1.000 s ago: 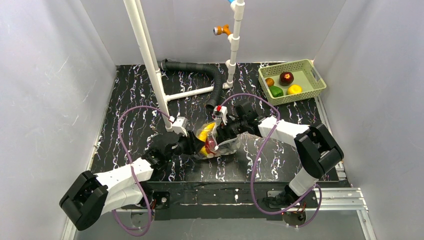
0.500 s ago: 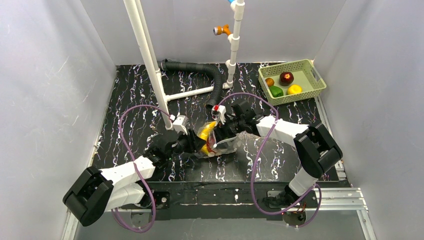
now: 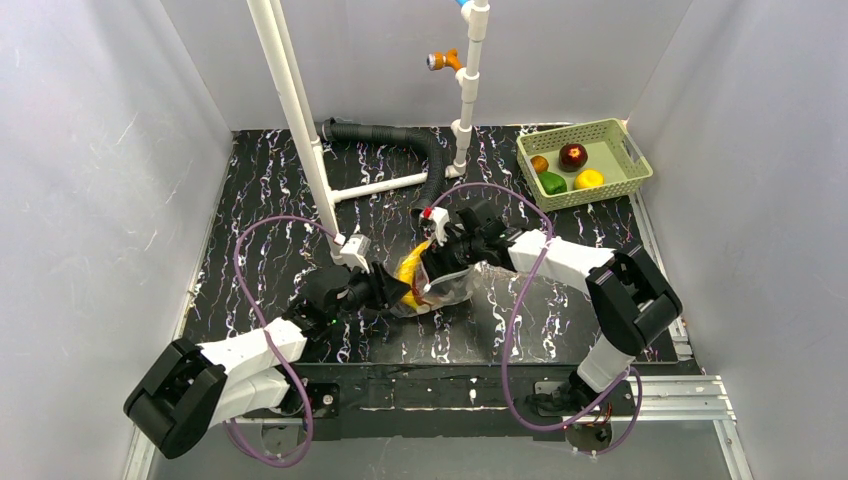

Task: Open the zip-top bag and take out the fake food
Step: Pick up the fake fruit from the zipper food storage bag.

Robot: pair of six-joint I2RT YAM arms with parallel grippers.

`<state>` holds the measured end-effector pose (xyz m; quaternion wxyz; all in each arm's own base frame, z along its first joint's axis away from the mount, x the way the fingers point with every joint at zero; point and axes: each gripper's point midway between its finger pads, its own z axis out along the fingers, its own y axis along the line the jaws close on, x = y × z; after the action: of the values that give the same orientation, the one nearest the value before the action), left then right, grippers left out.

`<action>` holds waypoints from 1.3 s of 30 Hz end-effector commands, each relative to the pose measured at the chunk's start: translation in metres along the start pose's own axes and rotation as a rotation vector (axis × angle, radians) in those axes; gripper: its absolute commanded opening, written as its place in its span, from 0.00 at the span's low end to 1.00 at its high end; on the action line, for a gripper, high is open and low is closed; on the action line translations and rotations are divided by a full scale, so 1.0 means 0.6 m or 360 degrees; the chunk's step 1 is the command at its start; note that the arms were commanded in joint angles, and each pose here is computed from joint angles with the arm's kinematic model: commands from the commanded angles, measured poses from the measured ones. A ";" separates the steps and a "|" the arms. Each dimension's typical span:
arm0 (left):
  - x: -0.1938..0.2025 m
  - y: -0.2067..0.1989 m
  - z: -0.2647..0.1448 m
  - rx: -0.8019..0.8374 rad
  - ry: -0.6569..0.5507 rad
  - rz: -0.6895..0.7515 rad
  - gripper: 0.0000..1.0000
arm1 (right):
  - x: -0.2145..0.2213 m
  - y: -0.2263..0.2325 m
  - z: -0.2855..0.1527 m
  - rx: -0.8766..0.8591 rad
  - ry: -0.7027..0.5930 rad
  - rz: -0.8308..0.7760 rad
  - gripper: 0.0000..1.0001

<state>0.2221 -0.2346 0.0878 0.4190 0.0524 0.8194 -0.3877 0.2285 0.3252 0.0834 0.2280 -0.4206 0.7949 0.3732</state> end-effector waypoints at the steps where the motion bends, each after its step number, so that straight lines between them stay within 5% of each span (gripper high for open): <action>1: 0.068 0.038 -0.013 -0.0088 0.0221 -0.0017 0.07 | -0.026 -0.021 0.005 0.0093 -0.0020 0.0097 0.86; 39: 0.089 0.058 -0.033 -0.0108 0.0252 -0.0040 0.00 | 0.018 -0.042 0.052 0.0306 0.0239 -0.0056 0.84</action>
<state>0.2063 -0.2151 0.0591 0.3890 0.0455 0.8422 -0.3706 0.2404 0.3371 0.0616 0.2168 -0.4209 0.8286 0.2988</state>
